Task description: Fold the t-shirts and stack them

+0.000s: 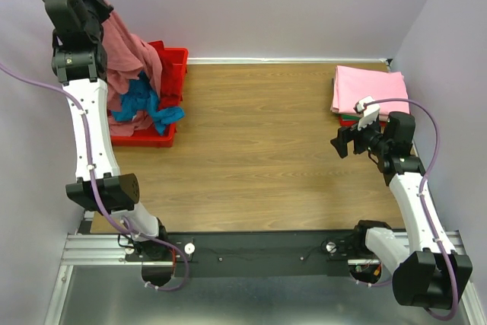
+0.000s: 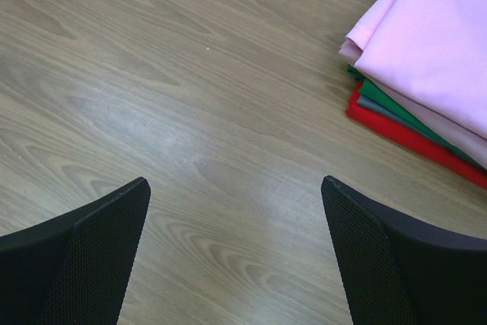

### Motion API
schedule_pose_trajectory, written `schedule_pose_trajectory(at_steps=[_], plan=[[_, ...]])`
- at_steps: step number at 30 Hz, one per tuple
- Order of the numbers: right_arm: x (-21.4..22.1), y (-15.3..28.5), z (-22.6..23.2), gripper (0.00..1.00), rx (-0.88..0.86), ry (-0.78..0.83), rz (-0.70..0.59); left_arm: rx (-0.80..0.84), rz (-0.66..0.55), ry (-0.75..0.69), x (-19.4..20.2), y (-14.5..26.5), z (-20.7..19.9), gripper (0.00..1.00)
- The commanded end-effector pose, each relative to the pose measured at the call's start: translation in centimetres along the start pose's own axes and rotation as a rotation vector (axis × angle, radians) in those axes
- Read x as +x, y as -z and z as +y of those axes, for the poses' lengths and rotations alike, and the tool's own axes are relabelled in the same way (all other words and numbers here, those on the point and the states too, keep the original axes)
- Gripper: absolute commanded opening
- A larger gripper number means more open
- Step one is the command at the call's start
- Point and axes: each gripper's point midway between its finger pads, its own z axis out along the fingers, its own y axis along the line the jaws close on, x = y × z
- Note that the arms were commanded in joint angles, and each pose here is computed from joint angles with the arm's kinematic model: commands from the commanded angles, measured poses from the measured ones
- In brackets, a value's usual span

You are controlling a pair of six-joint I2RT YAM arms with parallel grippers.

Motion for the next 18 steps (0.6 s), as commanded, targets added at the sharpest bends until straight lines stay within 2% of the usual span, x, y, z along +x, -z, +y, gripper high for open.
schedule_pose_trajectory(at_steps=[1, 7, 18], plan=[[0.7, 0.0, 0.3, 1.0, -0.015, 0.001, 0.019, 0.133, -0.182, 0.099, -6.9, 1.3, -4.1, 0.0], [0.8, -0.1, 0.3, 1.0, -0.017, -0.002, 0.024, 0.213, -0.343, 0.23, -12.6, 2.7, -6.7, 0.0], [1.0, -0.3, 0.4, 1.0, -0.027, -0.007, 0.03, 0.136, -0.578, 0.372, -18.1, 4.4, -5.0, 0.0]])
